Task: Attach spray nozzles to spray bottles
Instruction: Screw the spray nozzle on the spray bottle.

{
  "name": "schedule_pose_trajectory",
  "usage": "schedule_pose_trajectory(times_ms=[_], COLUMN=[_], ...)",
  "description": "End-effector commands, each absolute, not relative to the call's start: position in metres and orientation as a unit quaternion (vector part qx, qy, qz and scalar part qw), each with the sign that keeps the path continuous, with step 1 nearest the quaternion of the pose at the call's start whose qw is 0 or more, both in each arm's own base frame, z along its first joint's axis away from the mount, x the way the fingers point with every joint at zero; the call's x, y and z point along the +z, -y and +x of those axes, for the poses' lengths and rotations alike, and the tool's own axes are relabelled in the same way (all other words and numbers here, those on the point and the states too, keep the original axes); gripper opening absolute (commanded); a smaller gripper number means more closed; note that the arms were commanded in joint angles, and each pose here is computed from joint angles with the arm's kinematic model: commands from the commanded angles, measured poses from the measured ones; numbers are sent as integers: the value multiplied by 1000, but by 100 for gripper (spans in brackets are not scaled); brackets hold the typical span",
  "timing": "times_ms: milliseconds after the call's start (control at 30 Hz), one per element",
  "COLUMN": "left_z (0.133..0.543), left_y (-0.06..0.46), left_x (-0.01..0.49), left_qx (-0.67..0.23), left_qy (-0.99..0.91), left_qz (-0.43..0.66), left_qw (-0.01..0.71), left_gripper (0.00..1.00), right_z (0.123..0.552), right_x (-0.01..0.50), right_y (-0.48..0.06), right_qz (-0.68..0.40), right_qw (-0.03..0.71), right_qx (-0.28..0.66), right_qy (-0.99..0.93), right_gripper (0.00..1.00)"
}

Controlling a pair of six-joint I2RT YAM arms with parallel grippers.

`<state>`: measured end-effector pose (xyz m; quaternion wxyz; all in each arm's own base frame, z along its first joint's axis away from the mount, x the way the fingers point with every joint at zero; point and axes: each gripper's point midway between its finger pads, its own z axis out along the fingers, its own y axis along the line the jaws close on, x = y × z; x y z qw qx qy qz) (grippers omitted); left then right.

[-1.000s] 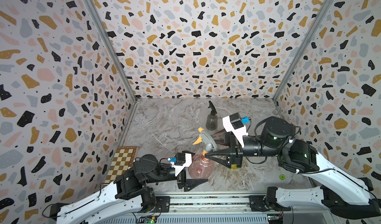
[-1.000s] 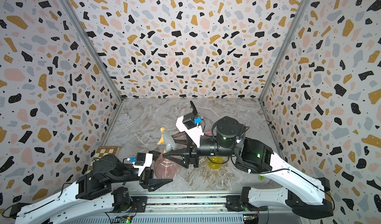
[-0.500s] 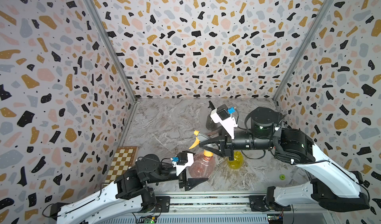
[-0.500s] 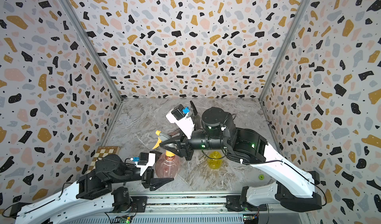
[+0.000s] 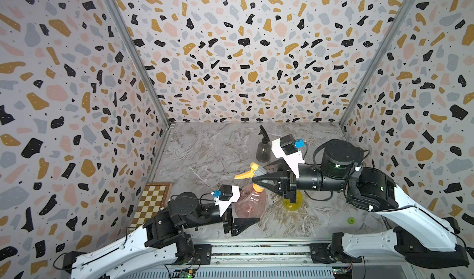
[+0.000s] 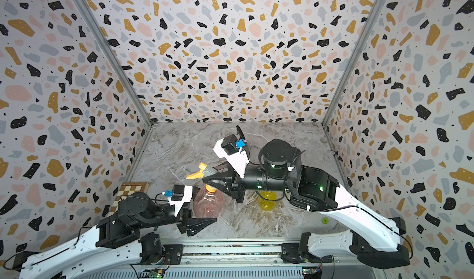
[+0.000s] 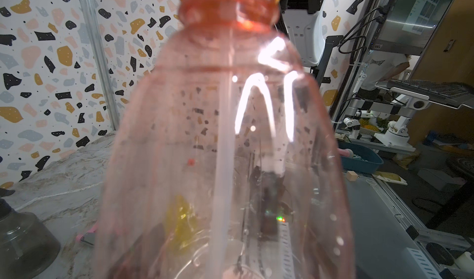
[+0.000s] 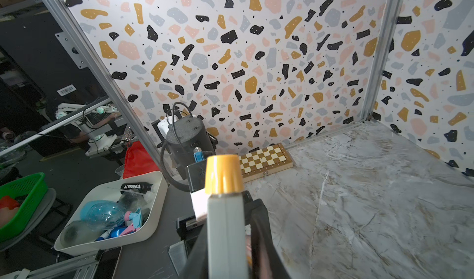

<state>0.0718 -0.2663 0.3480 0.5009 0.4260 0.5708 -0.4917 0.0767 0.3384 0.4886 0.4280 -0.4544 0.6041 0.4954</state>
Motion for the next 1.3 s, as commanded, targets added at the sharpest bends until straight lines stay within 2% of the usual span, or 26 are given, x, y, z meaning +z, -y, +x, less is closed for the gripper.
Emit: schedule_pose_trajectory(times_ms=[0,267,500,833,1033,1267], left_z=[69,76,100,134,134,129], left_y=[263,256,246,253,255,258], left_x=[384,394,402,392,388,378], left_qx=[-505,-488,-438,-384,-389,-398], left_qy=[-540,-541,-553,-577,-576,-583], left_qz=[419,406,368,326,323,335], left_qw=[526,552,606,643,643,625], left_gripper=[0,0,0,0,0,0], right_z=[72,73,89,110,119,121], right_x=[480,458,434,383,388,417], right_y=[-343,-347,-349,-363,-363,-355], right_qz=[-486,-490,-411,-295,-253,-264], right_qw=[405,377,392,361,384,425], right_qx=[478,452,432,379,365,378], right_qy=[-610,-643,-700,-799,-809,-779], right_gripper=[0,0,0,0,0,16])
